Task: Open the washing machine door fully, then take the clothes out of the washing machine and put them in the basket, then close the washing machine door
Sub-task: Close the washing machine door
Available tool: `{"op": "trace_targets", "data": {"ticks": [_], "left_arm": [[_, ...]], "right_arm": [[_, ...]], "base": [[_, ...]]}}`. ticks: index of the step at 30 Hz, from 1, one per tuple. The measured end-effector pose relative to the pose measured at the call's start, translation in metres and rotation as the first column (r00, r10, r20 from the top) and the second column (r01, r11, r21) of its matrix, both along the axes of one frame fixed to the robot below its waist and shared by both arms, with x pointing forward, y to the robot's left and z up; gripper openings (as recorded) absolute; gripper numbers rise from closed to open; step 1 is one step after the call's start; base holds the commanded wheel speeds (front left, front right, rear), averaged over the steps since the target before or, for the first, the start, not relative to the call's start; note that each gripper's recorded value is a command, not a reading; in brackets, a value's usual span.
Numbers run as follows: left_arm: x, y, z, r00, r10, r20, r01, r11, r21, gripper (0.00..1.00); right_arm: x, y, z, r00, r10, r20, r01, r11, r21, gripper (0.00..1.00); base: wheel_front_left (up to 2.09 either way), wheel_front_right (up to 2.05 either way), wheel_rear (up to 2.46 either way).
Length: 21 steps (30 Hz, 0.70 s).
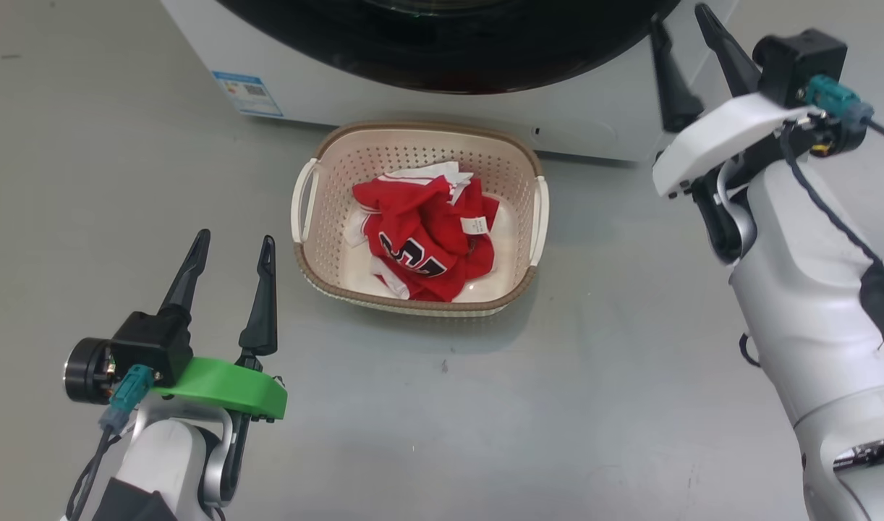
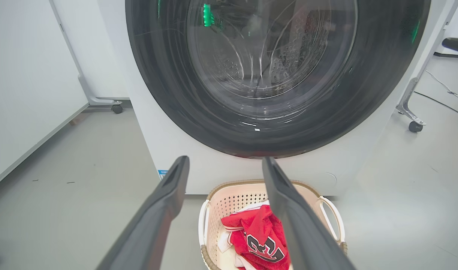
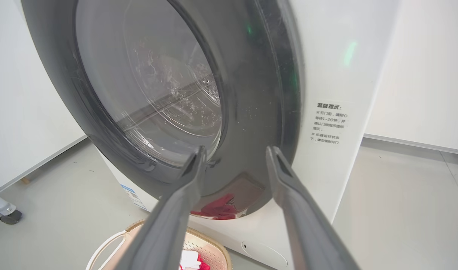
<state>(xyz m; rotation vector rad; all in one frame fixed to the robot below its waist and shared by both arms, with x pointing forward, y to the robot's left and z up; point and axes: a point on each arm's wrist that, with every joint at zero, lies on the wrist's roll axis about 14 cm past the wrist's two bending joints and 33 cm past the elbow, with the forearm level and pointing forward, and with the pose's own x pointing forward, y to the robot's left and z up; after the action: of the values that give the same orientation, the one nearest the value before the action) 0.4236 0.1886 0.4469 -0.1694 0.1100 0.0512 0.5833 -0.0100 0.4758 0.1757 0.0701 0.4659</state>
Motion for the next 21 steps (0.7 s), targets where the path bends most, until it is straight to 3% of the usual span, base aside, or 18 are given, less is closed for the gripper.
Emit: {"op": "trace_targets", "data": {"ticks": [9, 21], "left_arm": [[-0.005, -0.012, 0.006, 0.999, -0.03, 0.013, 0.03, 1.0, -0.01, 1.0], [-0.017, -0.027, 0.011, 0.996, -0.084, 0.014, 0.084, 0.996, -0.006, 1.0]], "right_arm": [[-0.03, -0.027, 0.015, 0.998, -0.059, 0.027, 0.058, 0.998, 0.035, 1.0], [-0.09, -0.061, 0.0, 0.992, -0.126, -0.021, 0.126, 0.992, 0.025, 1.0]], "base": [[0.0, 0.0, 0.0], [0.0, 0.0, 0.0]]}}
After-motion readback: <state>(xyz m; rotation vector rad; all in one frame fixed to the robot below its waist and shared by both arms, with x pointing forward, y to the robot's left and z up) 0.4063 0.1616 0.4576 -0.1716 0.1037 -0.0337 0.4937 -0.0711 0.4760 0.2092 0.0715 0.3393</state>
